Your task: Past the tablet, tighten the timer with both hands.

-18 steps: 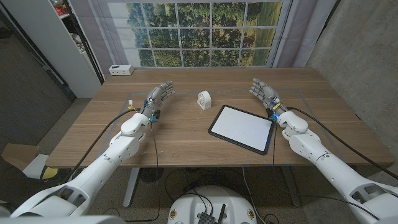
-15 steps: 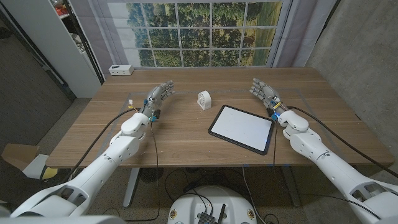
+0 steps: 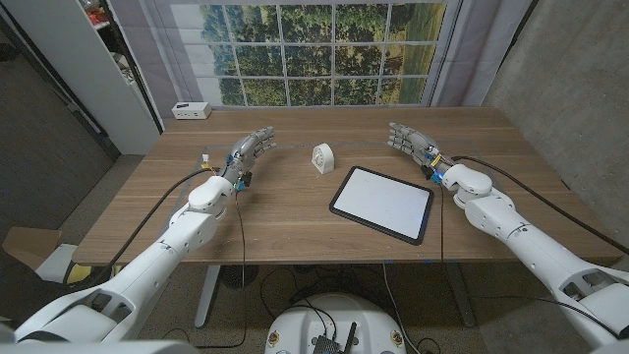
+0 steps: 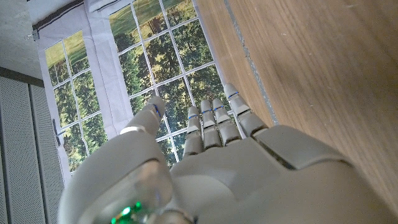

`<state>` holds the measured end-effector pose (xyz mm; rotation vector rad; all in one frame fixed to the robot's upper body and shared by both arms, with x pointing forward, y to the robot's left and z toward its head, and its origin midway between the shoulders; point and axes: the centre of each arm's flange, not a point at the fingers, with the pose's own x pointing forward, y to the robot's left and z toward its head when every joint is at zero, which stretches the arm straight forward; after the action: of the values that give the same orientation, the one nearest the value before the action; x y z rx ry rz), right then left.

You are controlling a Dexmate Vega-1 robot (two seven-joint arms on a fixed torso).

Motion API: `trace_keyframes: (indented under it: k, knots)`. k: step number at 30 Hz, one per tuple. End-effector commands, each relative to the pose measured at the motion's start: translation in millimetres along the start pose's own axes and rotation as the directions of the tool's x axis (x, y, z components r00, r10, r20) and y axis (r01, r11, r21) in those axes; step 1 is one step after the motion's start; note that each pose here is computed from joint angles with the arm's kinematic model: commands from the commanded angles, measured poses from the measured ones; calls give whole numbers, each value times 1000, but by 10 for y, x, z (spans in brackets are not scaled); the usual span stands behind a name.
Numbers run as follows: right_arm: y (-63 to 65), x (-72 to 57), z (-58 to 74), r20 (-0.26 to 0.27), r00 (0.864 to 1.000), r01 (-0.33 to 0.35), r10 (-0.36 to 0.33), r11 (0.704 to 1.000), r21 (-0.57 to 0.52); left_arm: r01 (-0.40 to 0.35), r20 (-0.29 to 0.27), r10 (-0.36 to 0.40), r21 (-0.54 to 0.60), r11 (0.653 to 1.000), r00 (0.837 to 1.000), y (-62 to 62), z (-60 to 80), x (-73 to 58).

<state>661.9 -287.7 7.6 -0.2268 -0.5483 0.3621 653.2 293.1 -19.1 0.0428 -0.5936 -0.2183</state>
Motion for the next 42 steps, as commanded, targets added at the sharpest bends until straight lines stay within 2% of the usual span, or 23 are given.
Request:
trace_keyframes:
  k: [1, 4, 6, 13, 25, 33, 36, 37, 38, 39, 40, 42]
  knots:
    - [25, 122, 322, -75, 986, -163, 150, 963, -216, 3, -14, -3, 31, 1000, 1000, 90, -16, -20]
    - [48, 163, 404, -97, 979, -201, 181, 944, -262, -1, -11, 2, 37, 999, 1000, 104, -19, -30]
    - [70, 207, 479, -132, 966, -255, 224, 916, -311, -2, -11, 2, 37, 999, 1000, 111, -26, -37]
    - [155, 369, 684, -204, 932, -358, 299, 836, -415, -7, -13, 8, 34, 999, 1000, 117, -55, -57]
    - [282, 573, 937, -290, 891, -454, 350, 697, -555, -17, -8, 17, 42, 999, 1000, 98, -65, -84]
    - [418, 664, 1074, -350, 864, -502, 361, 583, -639, -20, -5, 20, 42, 999, 1000, 63, -81, -96]
    - [483, 714, 1126, -388, 842, -537, 374, 527, -658, -23, -4, 23, 40, 999, 1000, 54, -90, -102]
    - [533, 749, 1159, -411, 830, -556, 378, 489, -672, -24, -4, 24, 39, 999, 1000, 49, -94, -104]
    - [555, 767, 1176, -422, 823, -564, 380, 470, -678, -25, -4, 25, 38, 999, 1000, 46, -96, -106]
    - [555, 767, 1176, -423, 823, -565, 380, 470, -678, -25, -4, 25, 38, 999, 1000, 46, -96, -106]
    - [594, 801, 1199, -438, 814, -577, 381, 440, -689, -25, -5, 26, 38, 999, 1000, 39, -99, -105]
    - [629, 838, 1223, -454, 805, -587, 381, 410, -698, -24, -7, 24, 38, 999, 1000, 33, -103, -104]
